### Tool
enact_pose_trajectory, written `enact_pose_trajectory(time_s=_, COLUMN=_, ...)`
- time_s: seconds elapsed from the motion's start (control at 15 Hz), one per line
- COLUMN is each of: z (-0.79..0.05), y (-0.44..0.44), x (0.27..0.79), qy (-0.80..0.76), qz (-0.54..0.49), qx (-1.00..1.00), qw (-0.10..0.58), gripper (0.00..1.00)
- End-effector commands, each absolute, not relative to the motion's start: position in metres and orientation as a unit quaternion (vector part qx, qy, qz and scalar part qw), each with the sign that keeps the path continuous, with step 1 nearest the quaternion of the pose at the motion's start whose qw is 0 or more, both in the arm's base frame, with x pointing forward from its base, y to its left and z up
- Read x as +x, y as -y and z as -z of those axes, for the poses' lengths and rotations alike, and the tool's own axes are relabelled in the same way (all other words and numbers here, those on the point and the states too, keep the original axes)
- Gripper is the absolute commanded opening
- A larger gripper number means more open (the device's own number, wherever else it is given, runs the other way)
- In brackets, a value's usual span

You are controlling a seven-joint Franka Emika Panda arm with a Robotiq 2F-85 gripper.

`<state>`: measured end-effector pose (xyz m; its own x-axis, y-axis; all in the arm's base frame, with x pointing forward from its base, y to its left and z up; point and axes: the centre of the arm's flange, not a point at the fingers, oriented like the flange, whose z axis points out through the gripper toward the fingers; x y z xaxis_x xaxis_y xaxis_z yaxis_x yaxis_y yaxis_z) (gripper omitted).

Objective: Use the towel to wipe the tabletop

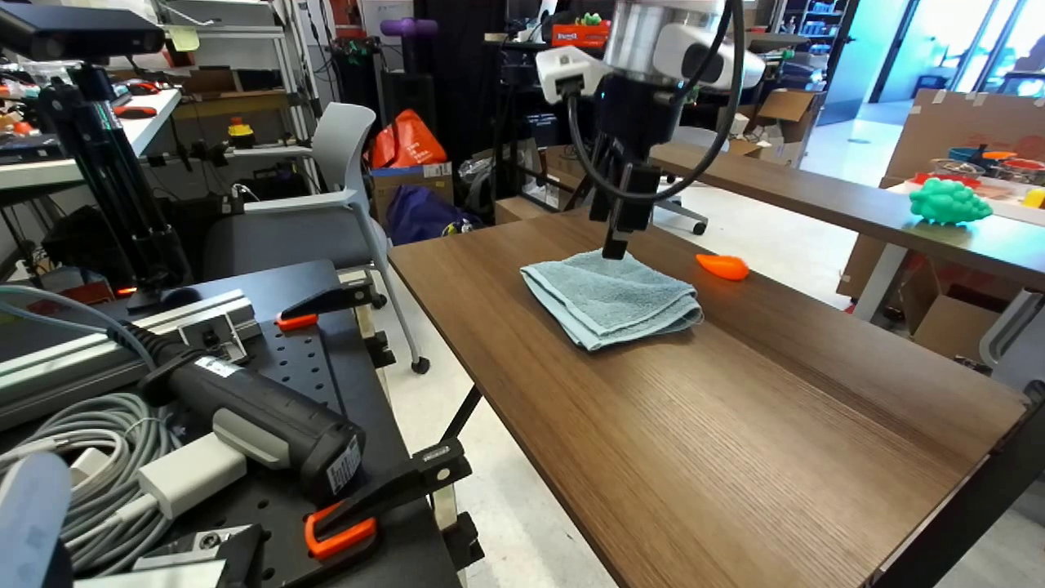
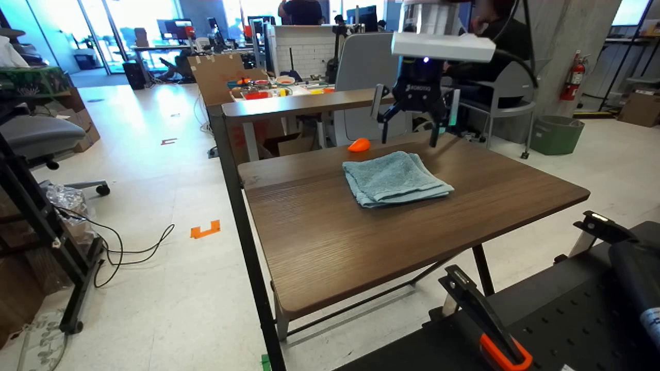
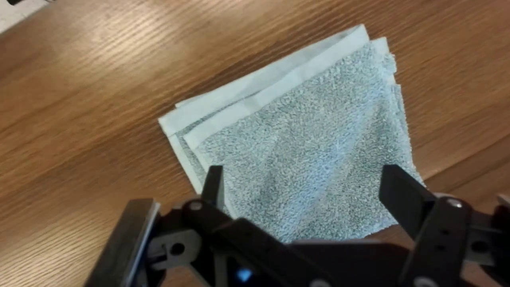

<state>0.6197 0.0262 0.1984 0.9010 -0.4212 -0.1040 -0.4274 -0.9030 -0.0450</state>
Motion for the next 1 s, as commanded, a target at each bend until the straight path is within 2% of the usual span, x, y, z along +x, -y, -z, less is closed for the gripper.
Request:
enact_pose_trajectory(time_s=0.0, z=-0.163, y=-0.044, x=0.659, qy=-0.220, qz=-0.033, qx=-0.975, qw=0.025, gripper=1.00)
enact_pose_trajectory(time_s=0.47, z=-0.102, y=-0.050, x=0.659, qy=-0.199, qz=-0.055, qx=-0.978, qw=0.023, gripper=1.00)
enact_pose_trajectory(time_s=0.93, z=-0.110, y=-0.040, x=0.656, qy=-0.217, qz=-0.066, qx=-0.974, qw=0.024, gripper=1.00)
